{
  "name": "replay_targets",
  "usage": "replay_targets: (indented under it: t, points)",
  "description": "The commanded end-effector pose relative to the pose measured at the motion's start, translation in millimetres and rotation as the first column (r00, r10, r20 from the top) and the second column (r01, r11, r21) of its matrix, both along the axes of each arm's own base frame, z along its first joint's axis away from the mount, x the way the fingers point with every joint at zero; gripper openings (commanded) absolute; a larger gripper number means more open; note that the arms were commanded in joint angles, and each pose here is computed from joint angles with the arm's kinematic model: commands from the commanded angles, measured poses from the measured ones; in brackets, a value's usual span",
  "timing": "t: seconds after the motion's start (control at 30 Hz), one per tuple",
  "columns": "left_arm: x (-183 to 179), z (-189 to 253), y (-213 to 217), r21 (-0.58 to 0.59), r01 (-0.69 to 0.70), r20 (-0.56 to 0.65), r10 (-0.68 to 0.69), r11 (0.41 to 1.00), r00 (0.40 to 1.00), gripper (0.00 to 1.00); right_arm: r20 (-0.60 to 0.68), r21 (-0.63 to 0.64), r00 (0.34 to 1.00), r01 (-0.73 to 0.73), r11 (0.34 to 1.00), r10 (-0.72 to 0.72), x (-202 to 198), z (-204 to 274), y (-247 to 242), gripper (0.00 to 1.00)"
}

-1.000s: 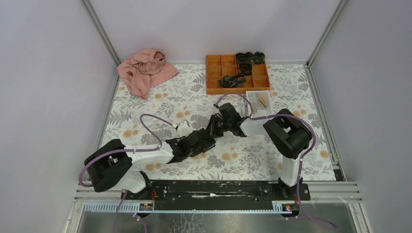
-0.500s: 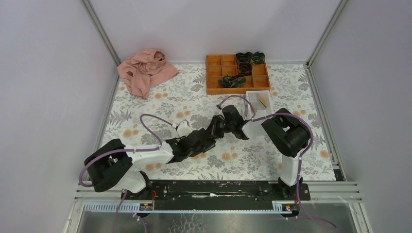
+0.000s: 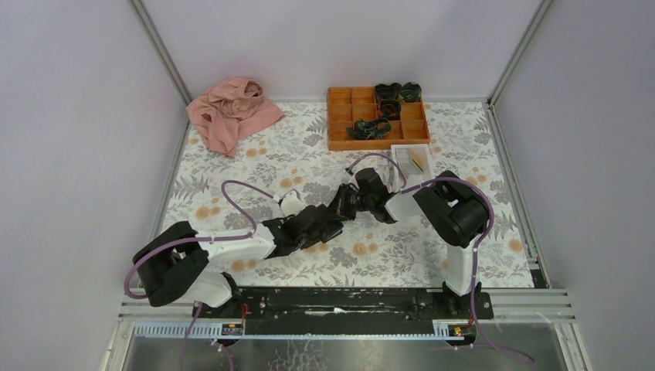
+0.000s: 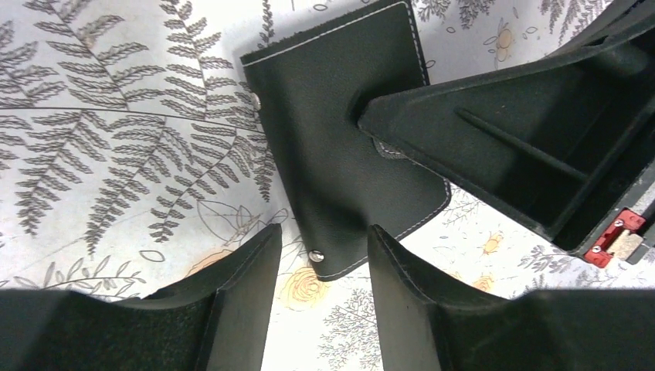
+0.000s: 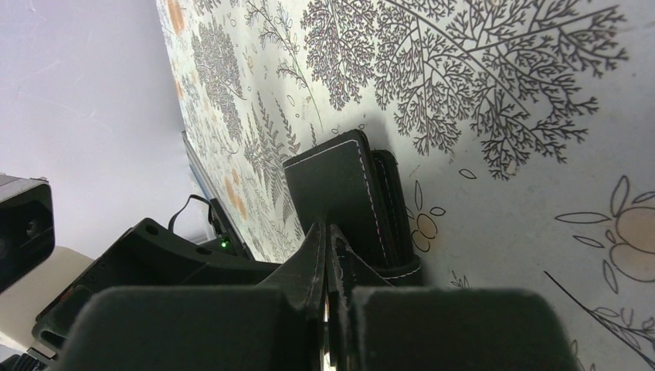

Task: Put the credit cards into the card holder
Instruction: Close the card holder at the center of the board.

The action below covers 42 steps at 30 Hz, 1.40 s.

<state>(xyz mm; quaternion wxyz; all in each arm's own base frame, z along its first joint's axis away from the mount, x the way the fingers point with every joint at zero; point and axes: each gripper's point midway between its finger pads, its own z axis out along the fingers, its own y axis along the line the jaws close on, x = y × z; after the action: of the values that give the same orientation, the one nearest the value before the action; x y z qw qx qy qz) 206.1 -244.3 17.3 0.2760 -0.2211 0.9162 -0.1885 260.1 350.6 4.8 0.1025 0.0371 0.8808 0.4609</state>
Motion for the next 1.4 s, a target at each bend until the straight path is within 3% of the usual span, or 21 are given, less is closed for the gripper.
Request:
replay_targets:
  t: [0.0, 0.33, 0.67, 1.0, 1.2, 1.37]
  points:
    - [-31, -32, 59, 0.260, 0.031, -0.134, 0.004, 0.965, 0.991, 0.54, -0.199, -0.516, 0.966, 0.040, 0.855, -0.166, -53, -126, -114, 0.00]
    - [-1, 11, 66, 0.218, -0.075, -0.021, 0.081, 0.973, 0.996, 0.49, -0.204, -0.510, 0.966, 0.035, 0.860, -0.160, -54, -128, -113, 0.00]
    - [52, 52, 44, 0.008, -0.063, 0.056, 0.062, 0.998, 0.996, 0.00, -0.209, -0.508, 0.966, 0.027, 0.861, -0.154, -54, -129, -113, 0.00]
    - [81, 100, -2, -0.145, 0.075, 0.149, -0.054, 0.987, 0.987, 0.00, -0.213, -0.510, 0.966, 0.019, 0.860, -0.148, -54, -131, -113, 0.00]
    - [74, 75, -16, -0.183, 0.113, 0.102, -0.096, 0.977, 0.990, 0.00, -0.217, -0.510, 0.965, 0.016, 0.860, -0.147, -56, -132, -114, 0.00]
    - [63, 37, -31, -0.146, 0.156, 0.030, -0.153, 0.977, 0.988, 0.00, -0.217, -0.506, 0.965, 0.018, 0.862, -0.148, -56, -133, -114, 0.00]
